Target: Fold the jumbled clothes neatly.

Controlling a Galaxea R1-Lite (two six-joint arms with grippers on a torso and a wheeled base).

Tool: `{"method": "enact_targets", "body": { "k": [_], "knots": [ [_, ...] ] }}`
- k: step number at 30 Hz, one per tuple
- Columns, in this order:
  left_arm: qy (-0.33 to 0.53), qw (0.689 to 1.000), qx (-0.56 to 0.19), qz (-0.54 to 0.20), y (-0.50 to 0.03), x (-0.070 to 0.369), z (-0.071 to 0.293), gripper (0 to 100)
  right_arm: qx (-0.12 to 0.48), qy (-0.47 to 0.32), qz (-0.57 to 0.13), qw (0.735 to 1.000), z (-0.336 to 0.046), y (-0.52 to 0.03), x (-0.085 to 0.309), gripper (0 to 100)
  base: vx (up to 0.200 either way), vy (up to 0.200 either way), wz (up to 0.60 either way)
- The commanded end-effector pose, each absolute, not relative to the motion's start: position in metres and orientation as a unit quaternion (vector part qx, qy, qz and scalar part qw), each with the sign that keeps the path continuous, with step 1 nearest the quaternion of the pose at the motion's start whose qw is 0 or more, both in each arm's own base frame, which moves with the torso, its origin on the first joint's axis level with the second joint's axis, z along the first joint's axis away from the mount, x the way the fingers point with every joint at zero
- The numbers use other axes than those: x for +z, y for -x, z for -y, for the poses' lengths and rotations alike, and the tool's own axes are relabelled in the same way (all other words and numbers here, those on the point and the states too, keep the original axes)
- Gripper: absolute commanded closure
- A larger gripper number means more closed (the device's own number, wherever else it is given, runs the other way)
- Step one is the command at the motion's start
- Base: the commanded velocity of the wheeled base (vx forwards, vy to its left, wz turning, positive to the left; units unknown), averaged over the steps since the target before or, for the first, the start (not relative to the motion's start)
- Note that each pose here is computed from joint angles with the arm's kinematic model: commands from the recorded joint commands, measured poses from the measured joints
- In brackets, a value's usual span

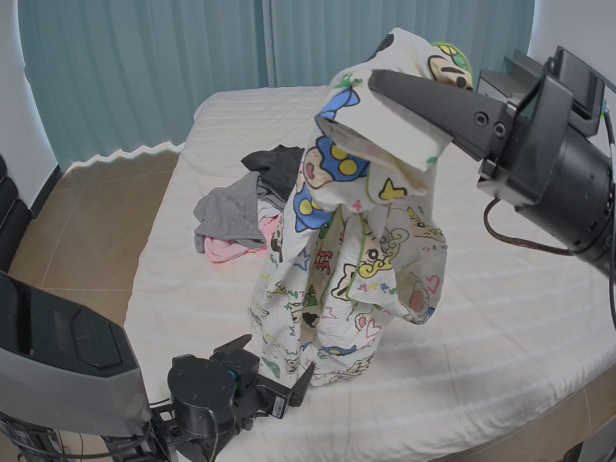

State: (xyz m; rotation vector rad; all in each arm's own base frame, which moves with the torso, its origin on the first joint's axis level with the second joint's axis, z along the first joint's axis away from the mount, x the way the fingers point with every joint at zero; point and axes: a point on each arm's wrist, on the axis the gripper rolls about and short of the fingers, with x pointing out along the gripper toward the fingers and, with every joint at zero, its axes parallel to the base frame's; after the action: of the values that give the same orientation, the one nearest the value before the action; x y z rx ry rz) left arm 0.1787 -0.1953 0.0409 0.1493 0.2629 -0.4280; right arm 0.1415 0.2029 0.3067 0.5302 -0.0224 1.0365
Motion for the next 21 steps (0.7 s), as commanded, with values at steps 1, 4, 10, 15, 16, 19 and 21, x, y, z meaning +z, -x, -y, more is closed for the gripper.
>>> {"method": "enact_targets", "body": {
  "k": [1,4,10,15,16,19,21],
  "knots": [
    [-0.074,0.97,-0.195,-0.127,-0.188,0.035,0.201,0,0.491,-0.251,0.014,0.834,-0.203,-0.141,0.305,100,0.0,0.0,0.0],
    [-0.069,0.978,-0.156,-0.116,-0.199,0.035,0.203,0,0.491,-0.251,0.016,0.834,-0.201,-0.139,0.304,100,0.0,0.0,0.0],
    [-0.079,0.98,-0.135,-0.12,-0.196,0.035,0.197,0,0.491,-0.253,0.02,0.833,-0.196,-0.136,0.306,100,0.0,0.0,0.0],
    [-0.089,0.982,-0.109,-0.124,-0.197,0.032,0.193,0,0.491,-0.254,0.021,0.833,-0.195,-0.136,0.306,100,0.0,0.0,0.0],
    [-0.094,0.983,-0.1,-0.125,-0.197,0.031,0.192,0,0.491,-0.254,0.021,0.833,-0.195,-0.136,0.306,100,0.0,0.0,0.0],
    [-0.118,0.98,-0.088,-0.13,-0.194,0.028,0.188,0,0.488,-0.254,0.023,0.835,-0.193,-0.137,0.307,100,0.0,0.0,0.0],
    [-0.116,0.981,-0.088,-0.129,-0.195,0.028,0.189,0,0.488,-0.254,0.023,0.835,-0.194,-0.138,0.307,100,0.0,0.0,0.0]
  ]
}}
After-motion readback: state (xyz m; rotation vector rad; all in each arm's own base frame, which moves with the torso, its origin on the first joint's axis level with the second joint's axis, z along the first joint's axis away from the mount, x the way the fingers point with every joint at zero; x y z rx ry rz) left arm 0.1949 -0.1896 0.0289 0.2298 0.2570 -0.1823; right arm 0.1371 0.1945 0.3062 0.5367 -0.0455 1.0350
